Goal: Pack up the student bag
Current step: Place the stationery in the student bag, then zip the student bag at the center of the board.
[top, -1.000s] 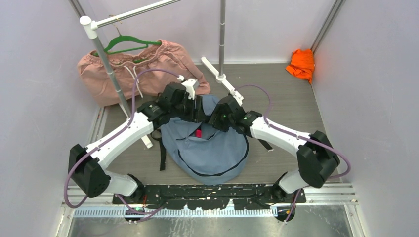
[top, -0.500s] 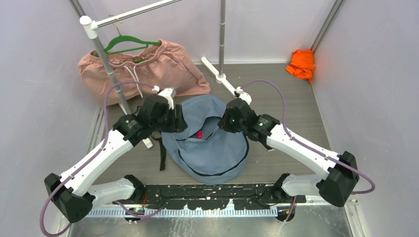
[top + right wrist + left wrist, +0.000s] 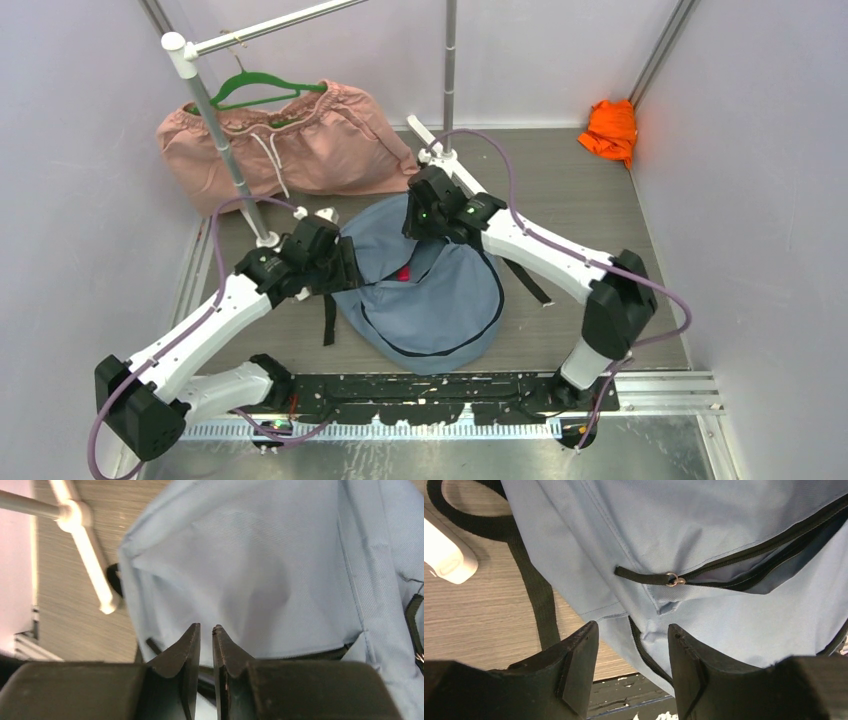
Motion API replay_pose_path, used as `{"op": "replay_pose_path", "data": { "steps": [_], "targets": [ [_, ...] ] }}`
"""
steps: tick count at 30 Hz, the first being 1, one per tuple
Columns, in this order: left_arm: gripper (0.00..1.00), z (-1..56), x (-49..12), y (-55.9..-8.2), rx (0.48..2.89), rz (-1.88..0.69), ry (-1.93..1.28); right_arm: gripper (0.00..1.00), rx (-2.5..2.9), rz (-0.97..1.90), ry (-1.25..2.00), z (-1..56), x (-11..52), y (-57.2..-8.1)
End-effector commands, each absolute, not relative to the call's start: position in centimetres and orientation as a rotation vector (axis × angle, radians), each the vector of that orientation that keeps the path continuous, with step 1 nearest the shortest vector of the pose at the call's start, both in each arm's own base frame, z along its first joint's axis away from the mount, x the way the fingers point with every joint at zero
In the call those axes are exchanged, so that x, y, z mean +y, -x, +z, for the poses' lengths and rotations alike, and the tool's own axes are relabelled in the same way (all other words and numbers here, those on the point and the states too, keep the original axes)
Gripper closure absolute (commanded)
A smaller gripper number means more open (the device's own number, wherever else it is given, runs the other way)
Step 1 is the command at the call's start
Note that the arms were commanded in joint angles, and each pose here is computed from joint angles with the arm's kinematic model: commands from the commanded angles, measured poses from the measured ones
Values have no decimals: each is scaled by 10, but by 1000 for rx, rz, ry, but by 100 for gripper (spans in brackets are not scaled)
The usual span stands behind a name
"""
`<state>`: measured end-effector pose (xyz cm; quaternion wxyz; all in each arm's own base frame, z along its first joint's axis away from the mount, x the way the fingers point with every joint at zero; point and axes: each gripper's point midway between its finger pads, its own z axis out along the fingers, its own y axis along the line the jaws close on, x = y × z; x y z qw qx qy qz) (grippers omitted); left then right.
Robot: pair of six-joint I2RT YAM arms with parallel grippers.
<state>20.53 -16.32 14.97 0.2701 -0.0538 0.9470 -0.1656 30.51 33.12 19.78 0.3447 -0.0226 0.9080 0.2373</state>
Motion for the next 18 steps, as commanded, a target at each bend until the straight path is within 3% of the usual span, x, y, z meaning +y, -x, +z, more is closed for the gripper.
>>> {"op": "replay_pose_path", "data": {
  "steps": [1, 4, 6, 13, 18],
  "targets": [
    [46, 151, -157, -204, 2515, -456, 203, 78, 2536, 517, 29, 127, 315, -307],
    [47, 146, -155, -202, 2497, -469, 225, 79, 2654, 455, -2, 86, 299, -298],
    [36, 143, -157, -203, 2498, -477, 234, 79, 2673, 454, 7, 87, 300, -295],
    [52, 145, -169, -215, 2495, -497, 178, 74, 2380, 646, 31, 204, 317, -301],
    [54, 155, -177, -225, 2464, -506, 87, 73, 2328, 650, 7, 221, 305, -297]
  ]
}}
